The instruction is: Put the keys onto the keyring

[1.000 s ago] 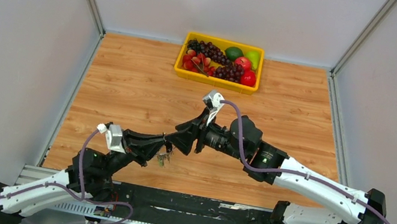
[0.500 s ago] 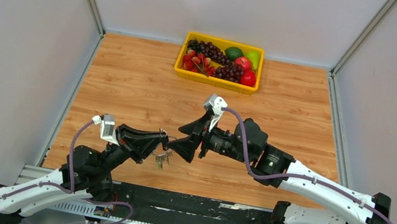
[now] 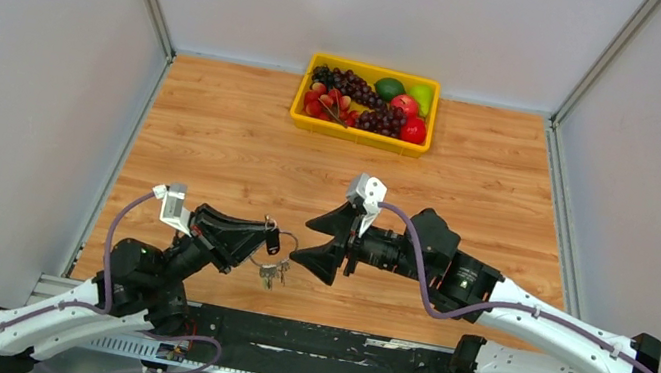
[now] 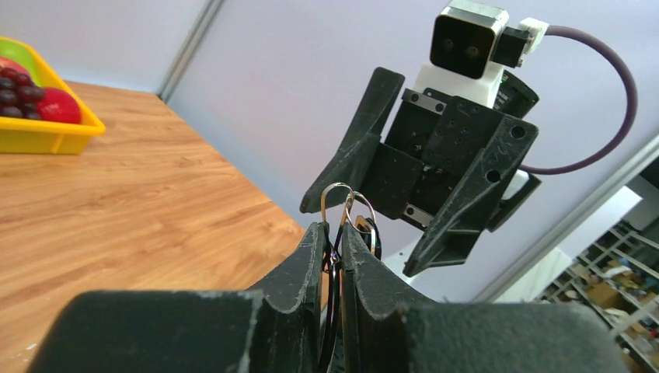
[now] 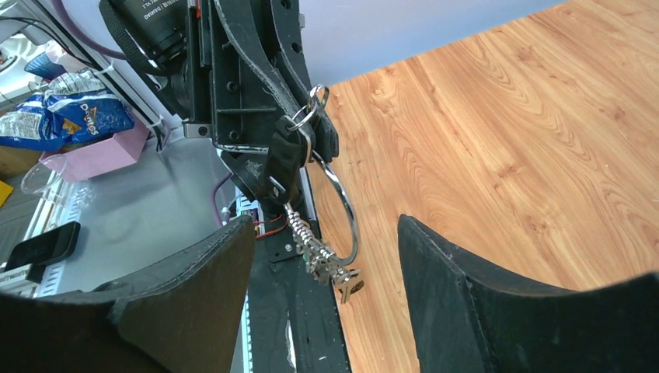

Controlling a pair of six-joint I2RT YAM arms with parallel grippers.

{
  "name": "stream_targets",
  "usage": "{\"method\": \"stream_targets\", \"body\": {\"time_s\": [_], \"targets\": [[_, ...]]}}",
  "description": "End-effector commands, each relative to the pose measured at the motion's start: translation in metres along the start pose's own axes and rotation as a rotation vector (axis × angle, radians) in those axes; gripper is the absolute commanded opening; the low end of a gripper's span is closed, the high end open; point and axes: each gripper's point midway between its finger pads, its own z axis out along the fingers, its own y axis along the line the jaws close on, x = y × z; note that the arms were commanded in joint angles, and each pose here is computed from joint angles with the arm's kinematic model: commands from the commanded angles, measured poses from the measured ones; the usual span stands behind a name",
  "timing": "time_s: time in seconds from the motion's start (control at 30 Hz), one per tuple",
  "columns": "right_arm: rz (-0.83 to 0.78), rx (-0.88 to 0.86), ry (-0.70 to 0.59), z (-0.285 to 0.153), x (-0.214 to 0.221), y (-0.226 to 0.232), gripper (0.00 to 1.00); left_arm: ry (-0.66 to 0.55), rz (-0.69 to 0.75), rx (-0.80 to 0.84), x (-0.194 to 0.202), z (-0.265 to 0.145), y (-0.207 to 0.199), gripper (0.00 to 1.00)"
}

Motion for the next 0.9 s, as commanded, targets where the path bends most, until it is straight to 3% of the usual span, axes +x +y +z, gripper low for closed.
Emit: {"method": "stream_targets", "body": {"time_s": [0.0, 0.27, 0.4, 0.47, 0.6, 0.63, 0.87], "targets": [[-0.059, -0.057, -0.031, 0.002, -0.009, 0.010, 0.69, -0.040, -0.101, 0.112, -0.023, 0.001, -0.035, 0.16], [-0.059, -0.090, -0.014, 0.008, 0.002, 0.012, 0.66, -0.019, -0.162, 0.164, -0.020, 0.003, -0.046, 0.14], [-0.053, -0.123, 0.003, 0.010, 0.009, 0.017, 0.60, -0.014, -0.178, 0.185, -0.020, 0.004, -0.051, 0.14], [-0.051, -0.149, 0.012, 0.011, 0.012, 0.022, 0.46, -0.016, -0.183, 0.189, -0.021, 0.004, -0.052, 0.14], [-0.043, -0.130, 0.018, 0.010, 0.016, 0.020, 0.04, -0.018, -0.195, 0.193, -0.020, 0.005, -0.053, 0.14], [-0.043, -0.115, 0.011, 0.008, 0.015, 0.018, 0.00, -0.017, -0.198, 0.194, -0.020, 0.005, -0.052, 0.14], [-0.036, 0.058, -0.079, -0.015, -0.013, -0.004, 0.00, -0.084, -0.196, 0.177, -0.027, -0.004, -0.043, 0.29]]}}
